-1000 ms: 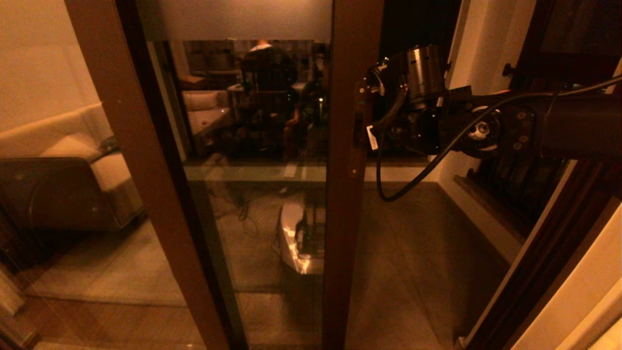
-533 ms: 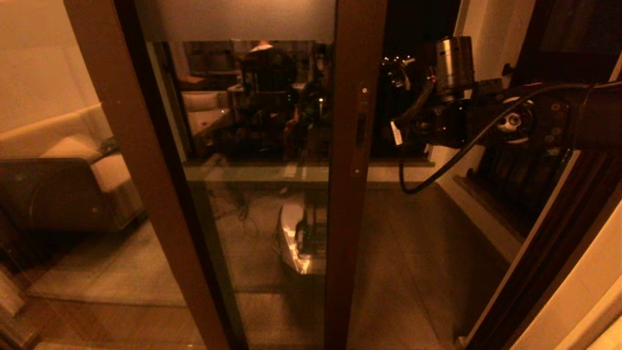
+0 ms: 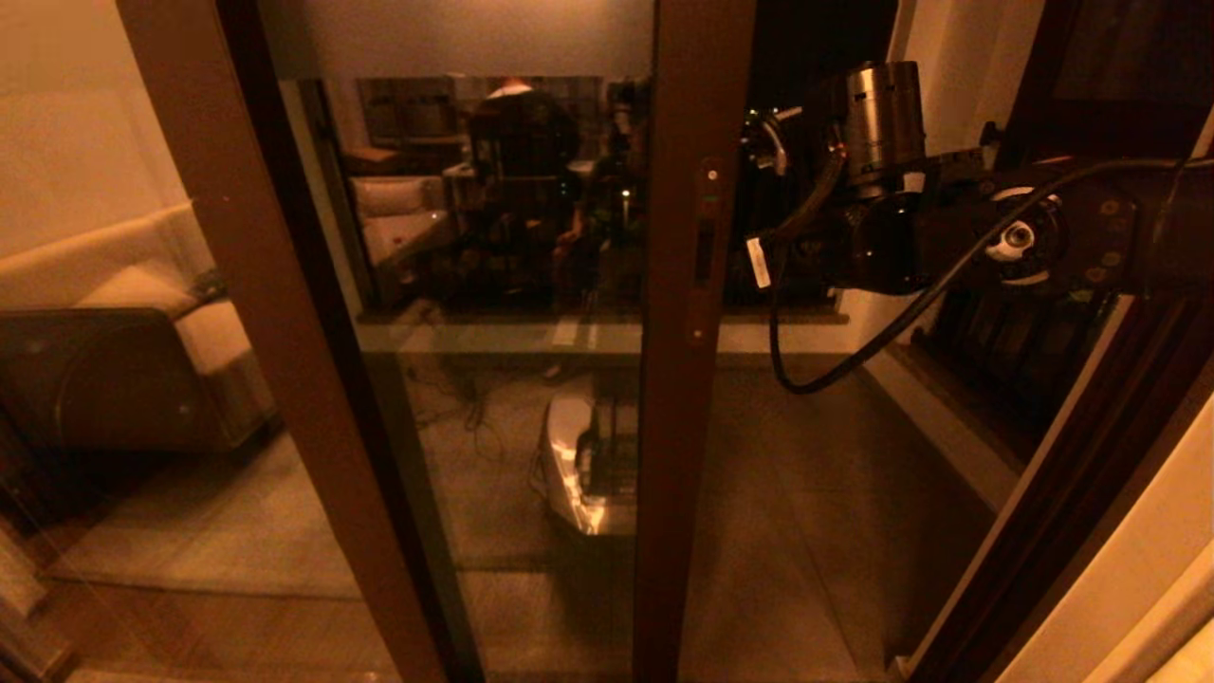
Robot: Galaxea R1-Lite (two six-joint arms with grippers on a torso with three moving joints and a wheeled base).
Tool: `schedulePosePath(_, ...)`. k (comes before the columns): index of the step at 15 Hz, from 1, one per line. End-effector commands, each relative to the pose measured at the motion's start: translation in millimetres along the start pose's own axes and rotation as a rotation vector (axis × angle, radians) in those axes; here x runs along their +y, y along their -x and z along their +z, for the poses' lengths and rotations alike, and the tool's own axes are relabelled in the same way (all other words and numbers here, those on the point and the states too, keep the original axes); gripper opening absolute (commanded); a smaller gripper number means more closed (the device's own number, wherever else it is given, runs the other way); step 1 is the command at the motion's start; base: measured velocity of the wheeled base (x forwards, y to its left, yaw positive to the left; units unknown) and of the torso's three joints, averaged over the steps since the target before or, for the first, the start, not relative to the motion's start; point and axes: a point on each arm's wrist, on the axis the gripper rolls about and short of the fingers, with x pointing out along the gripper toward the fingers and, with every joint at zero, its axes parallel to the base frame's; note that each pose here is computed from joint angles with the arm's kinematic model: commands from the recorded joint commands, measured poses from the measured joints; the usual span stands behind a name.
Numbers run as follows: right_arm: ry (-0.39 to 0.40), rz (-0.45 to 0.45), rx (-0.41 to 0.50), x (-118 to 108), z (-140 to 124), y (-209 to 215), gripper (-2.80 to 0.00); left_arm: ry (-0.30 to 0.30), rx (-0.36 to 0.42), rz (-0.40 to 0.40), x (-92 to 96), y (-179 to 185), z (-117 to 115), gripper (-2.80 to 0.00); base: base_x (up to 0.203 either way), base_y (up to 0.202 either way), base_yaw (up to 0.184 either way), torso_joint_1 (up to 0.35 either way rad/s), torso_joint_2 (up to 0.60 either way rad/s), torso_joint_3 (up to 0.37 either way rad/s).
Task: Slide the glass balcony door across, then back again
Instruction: Close the slid door
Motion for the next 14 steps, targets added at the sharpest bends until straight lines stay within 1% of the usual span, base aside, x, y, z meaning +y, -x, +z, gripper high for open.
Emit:
schedulePosePath(1, -0.011, 0.014, -0.022, 0.3, 6.0, 10.9, 0.00, 0.000, 0.031, -0.003, -0.5, -1.9, -8.6, -2.80, 0.000, 0.000, 0.000, 0.000, 0.00, 0.000)
schedulePosePath(4, -0.024, 0.040, -0.023, 6.7, 5.2, 6.0, 0.00, 0.000, 0.030, -0.002, -0.5, -1.8, -8.2, -2.80, 0.000, 0.000, 0.000, 0.000, 0.00, 0.000)
schedulePosePath(9, -0.048, 0.033, -0.009, 19.1, -0.5, -21.6, 0.00, 0.000, 0.030, -0.002, -0.5, -1.8, -8.2, -2.80, 0.000, 0.000, 0.000, 0.000, 0.00, 0.000)
schedulePosePath(14, -0.035, 0.018, 0.008, 18.5, -5.7, -30.5, 0.00, 0.000, 0.031, -0.002, -0.5, -1.9, -8.6, -2.80, 0.000, 0.000, 0.000, 0.000, 0.00, 0.000)
